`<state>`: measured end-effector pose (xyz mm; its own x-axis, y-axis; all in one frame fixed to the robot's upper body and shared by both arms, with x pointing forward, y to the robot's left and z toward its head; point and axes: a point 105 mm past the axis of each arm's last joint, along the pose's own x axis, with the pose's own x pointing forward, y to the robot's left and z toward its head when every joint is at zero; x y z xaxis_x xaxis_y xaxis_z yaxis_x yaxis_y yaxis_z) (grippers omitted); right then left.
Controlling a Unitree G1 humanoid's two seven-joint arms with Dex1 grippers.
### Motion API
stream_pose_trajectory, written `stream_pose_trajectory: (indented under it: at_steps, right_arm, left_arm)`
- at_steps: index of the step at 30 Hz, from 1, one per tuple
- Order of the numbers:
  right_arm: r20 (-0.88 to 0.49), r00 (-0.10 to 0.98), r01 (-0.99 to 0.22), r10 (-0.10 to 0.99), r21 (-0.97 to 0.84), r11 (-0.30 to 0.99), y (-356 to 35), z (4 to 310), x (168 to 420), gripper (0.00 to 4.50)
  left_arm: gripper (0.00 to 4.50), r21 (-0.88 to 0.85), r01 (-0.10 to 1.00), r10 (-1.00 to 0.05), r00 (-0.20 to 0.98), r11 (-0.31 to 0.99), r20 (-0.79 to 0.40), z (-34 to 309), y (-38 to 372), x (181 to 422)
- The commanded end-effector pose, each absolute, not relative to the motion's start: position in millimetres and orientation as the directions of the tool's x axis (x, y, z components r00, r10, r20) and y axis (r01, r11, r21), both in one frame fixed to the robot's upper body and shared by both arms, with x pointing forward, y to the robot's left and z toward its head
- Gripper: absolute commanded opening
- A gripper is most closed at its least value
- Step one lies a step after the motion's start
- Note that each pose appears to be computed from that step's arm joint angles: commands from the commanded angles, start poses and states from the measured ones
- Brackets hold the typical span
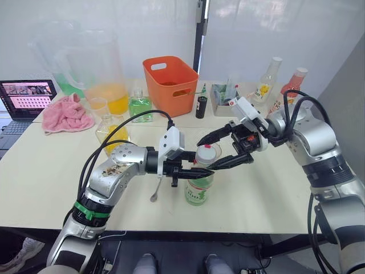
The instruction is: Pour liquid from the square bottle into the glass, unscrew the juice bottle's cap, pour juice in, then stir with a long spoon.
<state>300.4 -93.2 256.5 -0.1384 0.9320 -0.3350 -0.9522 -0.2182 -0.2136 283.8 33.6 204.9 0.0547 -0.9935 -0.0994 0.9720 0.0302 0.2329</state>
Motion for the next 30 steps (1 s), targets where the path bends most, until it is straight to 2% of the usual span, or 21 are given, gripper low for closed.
stream_pose_trajectory:
  at_steps: [1,6,11,17,22,29,30]
  right_arm:
    - [-0.269,-0.067,-0.944,0.961,-0.294,-0.148,-106.5,282.6,292.3,4.44]
    - [-0.146,0.065,-0.962,0.987,-0.272,0.023,-114.8,283.8,276.6,4.44]
    - [-0.031,0.209,-0.955,0.977,-0.221,0.198,-107.8,265.6,253.5,4.44]
    - [0.021,0.401,-0.905,0.916,-0.149,0.399,-101.3,248.3,249.7,4.44]
    - [0.033,0.484,-0.86,0.874,-0.165,0.483,-99.0,249.4,252.9,4.44]
    - [0.036,0.492,-0.856,0.87,-0.161,0.491,-94.5,250.8,251.6,4.44]
    - [0.034,0.489,-0.858,0.872,-0.16,0.487,-93.8,251.0,251.3,3.95]
  left_arm:
    - [1.49,0.234,0.97,-0.99,0.095,0.069,-0.104,202.8,36.4,288.0]
    - [1.49,0.23,0.972,-0.99,0.083,0.055,-0.113,200.7,35.2,290.1]
    - [1.49,0.222,0.975,-0.992,0.05,0.023,-0.115,198.8,29.2,290.8]
    - [1.49,0.221,0.975,-0.994,0.005,-0.019,-0.108,197.5,20.4,290.8]
    - [1.49,0.221,0.974,-0.994,-0.019,-0.042,-0.106,197.6,16.1,291.4]
    - [1.49,0.224,0.973,-0.994,-0.024,-0.048,-0.108,197.2,16.0,292.4]
    - [1.49,0.225,0.973,-0.994,-0.023,-0.047,-0.109,197.0,16.4,292.4]
